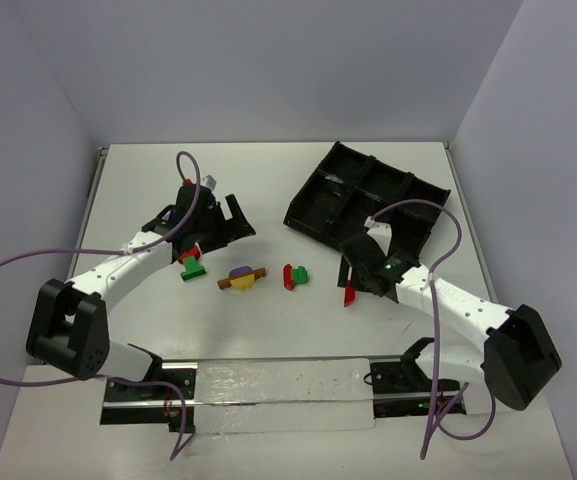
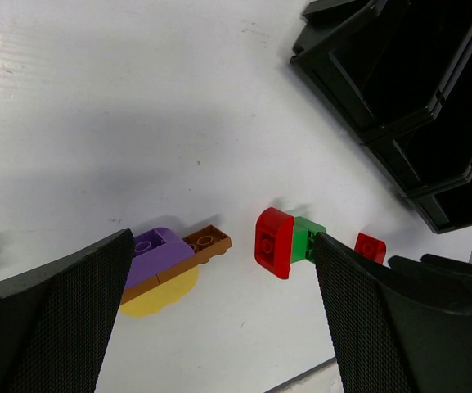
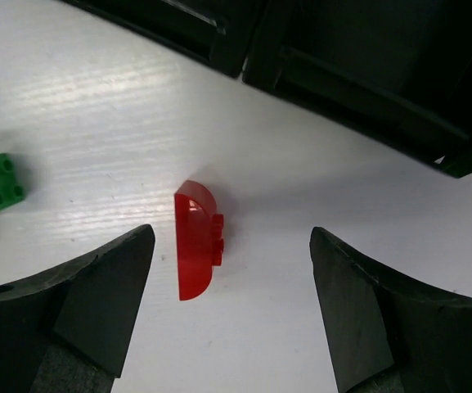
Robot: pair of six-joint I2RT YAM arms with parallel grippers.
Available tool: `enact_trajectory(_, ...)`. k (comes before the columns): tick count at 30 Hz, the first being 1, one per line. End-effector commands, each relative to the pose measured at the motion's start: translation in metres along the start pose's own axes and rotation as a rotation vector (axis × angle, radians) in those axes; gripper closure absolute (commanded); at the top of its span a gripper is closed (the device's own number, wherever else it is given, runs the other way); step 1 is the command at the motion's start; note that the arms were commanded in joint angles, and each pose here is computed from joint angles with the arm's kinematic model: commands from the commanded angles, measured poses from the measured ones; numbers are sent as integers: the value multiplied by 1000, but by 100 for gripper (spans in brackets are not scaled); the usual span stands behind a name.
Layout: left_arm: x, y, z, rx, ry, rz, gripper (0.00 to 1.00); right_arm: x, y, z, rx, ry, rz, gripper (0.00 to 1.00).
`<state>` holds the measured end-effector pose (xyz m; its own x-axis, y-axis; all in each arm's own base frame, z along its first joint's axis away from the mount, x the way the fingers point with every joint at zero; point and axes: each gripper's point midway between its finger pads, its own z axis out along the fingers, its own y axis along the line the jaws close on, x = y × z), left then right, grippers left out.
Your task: Sort the legos into containers by color
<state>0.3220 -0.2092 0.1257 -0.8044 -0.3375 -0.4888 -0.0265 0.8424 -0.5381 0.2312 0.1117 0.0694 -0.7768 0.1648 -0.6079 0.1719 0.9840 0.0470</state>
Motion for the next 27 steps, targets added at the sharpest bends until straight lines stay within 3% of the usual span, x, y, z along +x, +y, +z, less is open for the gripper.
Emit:
enact_trajectory(1, -16, -17, -6, 52, -35, 24, 2, 14, 9, 14, -30, 47, 48, 16)
enact_trajectory(3, -16, -18, -5, 54, -33, 24, 2, 22, 11, 19, -39, 68, 51, 16)
enact_trajectory(6, -16, -18, -4, 55, -29, 25, 2, 27, 16, 26, -63, 72, 57, 26)
enact_trajectory(11, -19, -21, -5, 58, -33, 28, 2, 33, 21, 33, -61, 97, 42, 60)
enact_trajectory(15, -19, -22, -4, 61, -31, 30, 2, 11, 31, 17, -107, 29, 42, 92)
enact_trajectory(16, -19, -22, -4, 59, -31, 30, 2, 4, 33, 13, -116, 14, 44, 96)
enact_trajectory(22, -18, -19, -4, 43, -28, 32, 2, -88, 23, -35, -96, -209, 87, 100)
enact_trajectory(27, -21, -21, -7, 41, -27, 45, 2, -124, -20, -33, -19, -271, 174, 99)
